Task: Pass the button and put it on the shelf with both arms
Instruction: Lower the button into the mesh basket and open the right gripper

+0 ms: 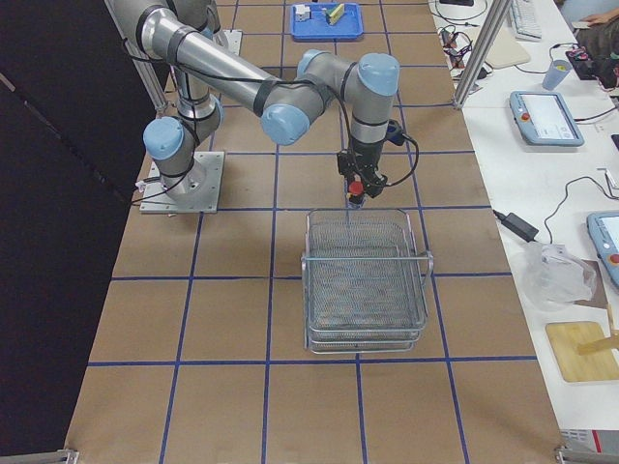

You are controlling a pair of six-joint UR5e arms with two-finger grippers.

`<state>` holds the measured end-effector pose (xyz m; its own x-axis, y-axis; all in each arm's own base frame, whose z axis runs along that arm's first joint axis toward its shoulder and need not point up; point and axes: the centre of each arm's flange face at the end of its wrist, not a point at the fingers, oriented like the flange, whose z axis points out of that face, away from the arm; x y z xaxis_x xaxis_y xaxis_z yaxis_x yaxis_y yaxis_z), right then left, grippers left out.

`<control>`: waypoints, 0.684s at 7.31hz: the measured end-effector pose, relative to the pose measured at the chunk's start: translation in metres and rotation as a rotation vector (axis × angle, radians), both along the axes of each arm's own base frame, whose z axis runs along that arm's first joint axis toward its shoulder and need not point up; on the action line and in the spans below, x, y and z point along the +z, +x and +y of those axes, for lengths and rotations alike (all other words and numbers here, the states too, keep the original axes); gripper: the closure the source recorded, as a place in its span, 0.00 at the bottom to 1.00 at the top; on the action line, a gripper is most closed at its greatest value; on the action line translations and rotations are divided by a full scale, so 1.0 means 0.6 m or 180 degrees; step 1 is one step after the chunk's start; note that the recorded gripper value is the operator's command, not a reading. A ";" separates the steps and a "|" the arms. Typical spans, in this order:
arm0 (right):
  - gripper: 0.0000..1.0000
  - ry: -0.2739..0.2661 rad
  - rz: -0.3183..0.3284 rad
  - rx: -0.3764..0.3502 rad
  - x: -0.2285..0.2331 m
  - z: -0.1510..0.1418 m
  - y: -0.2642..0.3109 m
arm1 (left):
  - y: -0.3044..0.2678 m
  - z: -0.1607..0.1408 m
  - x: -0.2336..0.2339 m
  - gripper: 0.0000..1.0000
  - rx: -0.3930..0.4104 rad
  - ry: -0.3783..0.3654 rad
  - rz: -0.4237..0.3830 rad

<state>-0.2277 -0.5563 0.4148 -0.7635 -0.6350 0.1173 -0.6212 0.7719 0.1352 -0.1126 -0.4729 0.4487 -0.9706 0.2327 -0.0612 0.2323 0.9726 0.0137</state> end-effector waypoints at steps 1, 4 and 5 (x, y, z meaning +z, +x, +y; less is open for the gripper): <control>1.00 0.0028 -0.0017 -0.0020 -0.016 -0.005 -0.010 | 0.016 -0.008 0.007 0.00 0.0170 -0.0028 0.0057; 0.77 0.0089 -0.0056 -0.0043 -0.045 -0.011 -0.024 | 0.011 -0.020 0.024 0.00 0.0486 -0.0027 0.0190; 0.63 0.0109 -0.0071 -0.0066 -0.053 -0.009 -0.033 | -0.001 -0.022 0.033 0.00 0.0463 -0.0004 0.0189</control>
